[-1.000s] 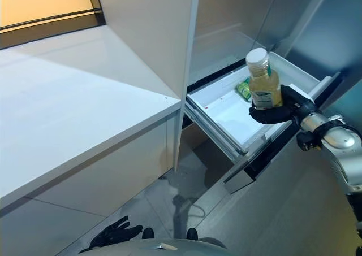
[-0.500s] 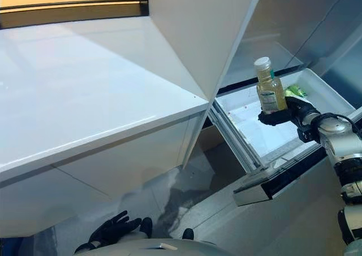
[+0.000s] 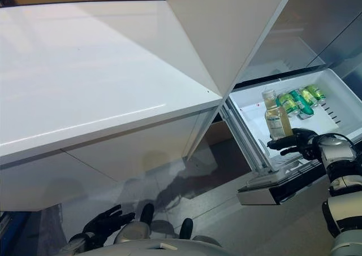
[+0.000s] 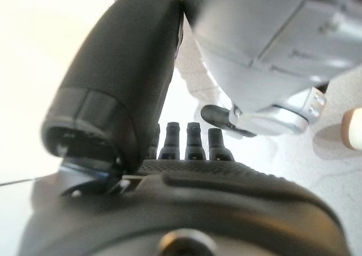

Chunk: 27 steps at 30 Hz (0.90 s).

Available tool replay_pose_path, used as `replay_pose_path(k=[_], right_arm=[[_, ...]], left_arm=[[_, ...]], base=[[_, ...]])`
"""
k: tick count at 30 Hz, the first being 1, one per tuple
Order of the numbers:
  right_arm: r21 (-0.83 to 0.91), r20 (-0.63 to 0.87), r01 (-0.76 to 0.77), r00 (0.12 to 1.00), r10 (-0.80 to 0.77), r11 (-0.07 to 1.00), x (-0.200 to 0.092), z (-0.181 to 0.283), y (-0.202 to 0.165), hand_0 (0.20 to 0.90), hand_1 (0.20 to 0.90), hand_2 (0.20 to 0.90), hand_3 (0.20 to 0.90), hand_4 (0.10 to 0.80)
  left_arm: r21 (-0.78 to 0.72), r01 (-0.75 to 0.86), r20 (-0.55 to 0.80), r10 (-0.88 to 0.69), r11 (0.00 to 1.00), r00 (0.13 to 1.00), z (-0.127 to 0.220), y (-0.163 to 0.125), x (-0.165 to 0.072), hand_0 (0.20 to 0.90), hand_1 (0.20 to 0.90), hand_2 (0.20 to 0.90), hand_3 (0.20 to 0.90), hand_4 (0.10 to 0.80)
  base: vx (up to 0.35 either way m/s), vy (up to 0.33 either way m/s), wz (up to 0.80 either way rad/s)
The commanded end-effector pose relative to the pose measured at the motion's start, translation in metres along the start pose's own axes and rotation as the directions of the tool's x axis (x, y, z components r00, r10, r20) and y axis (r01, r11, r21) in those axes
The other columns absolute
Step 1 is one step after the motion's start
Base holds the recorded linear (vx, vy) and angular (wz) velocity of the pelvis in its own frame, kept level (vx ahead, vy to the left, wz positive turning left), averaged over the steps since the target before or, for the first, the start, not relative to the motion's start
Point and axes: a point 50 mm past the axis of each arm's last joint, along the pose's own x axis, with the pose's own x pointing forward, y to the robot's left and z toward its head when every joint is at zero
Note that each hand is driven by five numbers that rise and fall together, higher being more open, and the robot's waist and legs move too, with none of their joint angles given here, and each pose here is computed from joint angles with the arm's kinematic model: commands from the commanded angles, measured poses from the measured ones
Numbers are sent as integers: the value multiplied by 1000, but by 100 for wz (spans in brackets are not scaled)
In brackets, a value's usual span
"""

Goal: Put drinks into fridge and close the fridge

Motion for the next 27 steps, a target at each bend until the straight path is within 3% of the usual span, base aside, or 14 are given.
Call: replay_pose_path(k=[1,17,27], right_arm=[[-21,224,168,962,-159,986,-40,73,-50,300,300,300,200,100],[27,192,146,970,-149,989,-31,77,-41,300,300,300,200,100],[103,162,211,961,-226,972,-31,95,-36,300,300,300,200,100]], left_arm=[[95,-6,-76,13,995,997,-14,12,-6,900,900,900,900,800],[70,-62,3,62,996,998,11,20,-6,900,900,900,900,800],[13,-60,56,60,998,997,37,15,-3,900,900,900,900,800]], base=[[-44,-37,1],[11,-23,7],[-38,-12,7]])
